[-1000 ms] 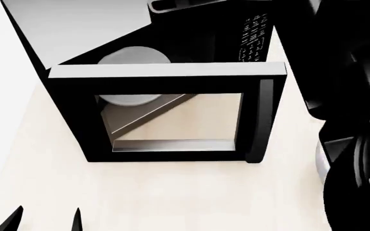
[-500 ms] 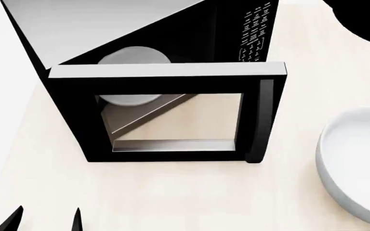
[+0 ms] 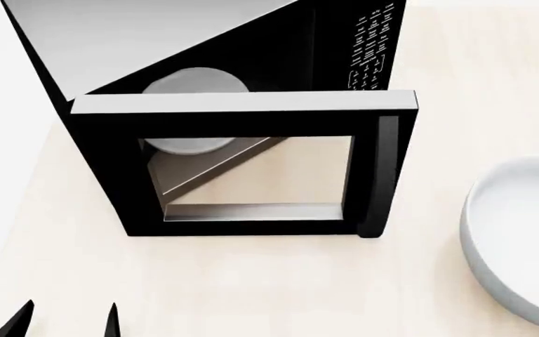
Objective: Open the microwave.
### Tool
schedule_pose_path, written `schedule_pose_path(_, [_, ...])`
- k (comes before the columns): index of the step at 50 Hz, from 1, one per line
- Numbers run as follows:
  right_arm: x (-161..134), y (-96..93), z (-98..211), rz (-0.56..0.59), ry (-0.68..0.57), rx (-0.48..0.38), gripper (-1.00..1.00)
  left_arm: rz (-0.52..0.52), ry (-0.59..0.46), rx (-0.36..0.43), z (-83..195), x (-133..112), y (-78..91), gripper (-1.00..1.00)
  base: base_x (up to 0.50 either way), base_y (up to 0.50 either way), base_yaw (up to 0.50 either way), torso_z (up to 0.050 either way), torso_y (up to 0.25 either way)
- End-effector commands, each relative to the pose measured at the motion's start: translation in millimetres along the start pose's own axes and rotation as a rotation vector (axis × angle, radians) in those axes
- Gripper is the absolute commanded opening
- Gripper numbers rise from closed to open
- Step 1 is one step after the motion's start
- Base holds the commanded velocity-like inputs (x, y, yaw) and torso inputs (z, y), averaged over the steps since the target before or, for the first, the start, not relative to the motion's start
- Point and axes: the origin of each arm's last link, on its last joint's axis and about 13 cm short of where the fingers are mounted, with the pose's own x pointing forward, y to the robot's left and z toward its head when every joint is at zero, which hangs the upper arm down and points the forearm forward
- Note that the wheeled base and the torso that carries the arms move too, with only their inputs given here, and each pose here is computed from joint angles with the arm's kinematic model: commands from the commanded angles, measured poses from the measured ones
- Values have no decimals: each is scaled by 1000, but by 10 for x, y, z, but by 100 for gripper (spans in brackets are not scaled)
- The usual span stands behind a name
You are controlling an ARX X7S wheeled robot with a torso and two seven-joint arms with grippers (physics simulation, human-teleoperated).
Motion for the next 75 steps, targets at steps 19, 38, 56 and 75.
schedule_pose_path(19, [464, -140, -199, -47, 143, 18, 100, -3, 83, -55, -103, -42, 2, 100, 0, 0, 0, -1, -2])
schedule_pose_path(38, [622, -199, -426, -69, 205, 33, 100, -4, 85, -56, -104, -44, 3, 100, 0, 0, 0, -1, -2])
schedule_pose_path(56, [731, -252, -608, -100, 259, 36, 100, -5, 84, -56, -100, -49, 0, 100, 0, 0, 0, -1, -2])
schedule_pose_path(75, [771, -279, -758, -108, 299, 45, 100, -5, 83, -54, -103, -51, 1, 100, 0, 0, 0, -1, -2])
